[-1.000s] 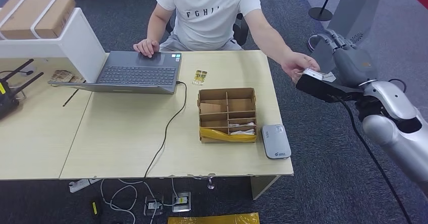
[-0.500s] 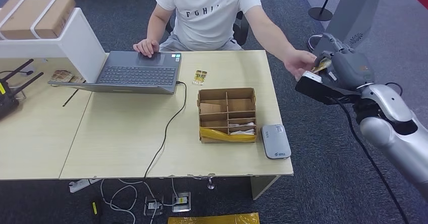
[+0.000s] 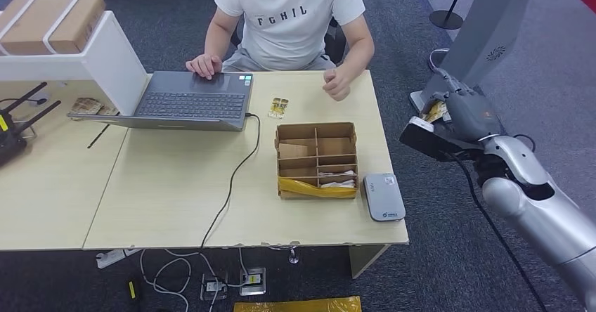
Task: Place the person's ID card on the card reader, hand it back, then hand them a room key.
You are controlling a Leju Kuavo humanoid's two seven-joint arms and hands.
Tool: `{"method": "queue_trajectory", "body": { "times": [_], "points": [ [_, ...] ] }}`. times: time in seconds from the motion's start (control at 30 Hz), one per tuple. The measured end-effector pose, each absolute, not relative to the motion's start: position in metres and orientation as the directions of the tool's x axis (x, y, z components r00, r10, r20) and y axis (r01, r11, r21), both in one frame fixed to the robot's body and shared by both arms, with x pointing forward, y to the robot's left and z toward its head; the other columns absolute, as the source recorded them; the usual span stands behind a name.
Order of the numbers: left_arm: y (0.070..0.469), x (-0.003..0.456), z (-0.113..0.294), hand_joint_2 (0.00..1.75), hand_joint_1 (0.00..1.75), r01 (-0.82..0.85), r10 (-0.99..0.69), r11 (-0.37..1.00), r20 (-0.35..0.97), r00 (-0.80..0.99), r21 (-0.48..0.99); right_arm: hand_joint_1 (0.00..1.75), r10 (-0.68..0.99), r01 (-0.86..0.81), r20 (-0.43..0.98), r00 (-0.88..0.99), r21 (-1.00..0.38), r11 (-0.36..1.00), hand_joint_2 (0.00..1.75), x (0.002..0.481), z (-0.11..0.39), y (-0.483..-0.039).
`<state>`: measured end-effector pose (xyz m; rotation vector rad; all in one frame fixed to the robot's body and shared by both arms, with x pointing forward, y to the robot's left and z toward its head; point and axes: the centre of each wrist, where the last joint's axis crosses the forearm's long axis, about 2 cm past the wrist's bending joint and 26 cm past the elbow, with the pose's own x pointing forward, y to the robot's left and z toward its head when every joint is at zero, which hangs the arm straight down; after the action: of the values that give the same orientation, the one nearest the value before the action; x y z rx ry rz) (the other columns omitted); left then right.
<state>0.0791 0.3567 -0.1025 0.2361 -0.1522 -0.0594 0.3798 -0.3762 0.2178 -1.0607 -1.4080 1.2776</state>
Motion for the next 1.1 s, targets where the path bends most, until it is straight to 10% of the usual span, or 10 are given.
{"method": "queue_trajectory", "body": {
  "times": [1.1],
  "points": [
    [0.369,0.078,-0.101,0.0,0.0,0.016,-0.046,0.963,0.105,0.993,0.271,1.75,0.949,-0.219,0.297,-0.109,-0.938,0.268,1.75,0.336,0.103,-0.352]
  ]
}}
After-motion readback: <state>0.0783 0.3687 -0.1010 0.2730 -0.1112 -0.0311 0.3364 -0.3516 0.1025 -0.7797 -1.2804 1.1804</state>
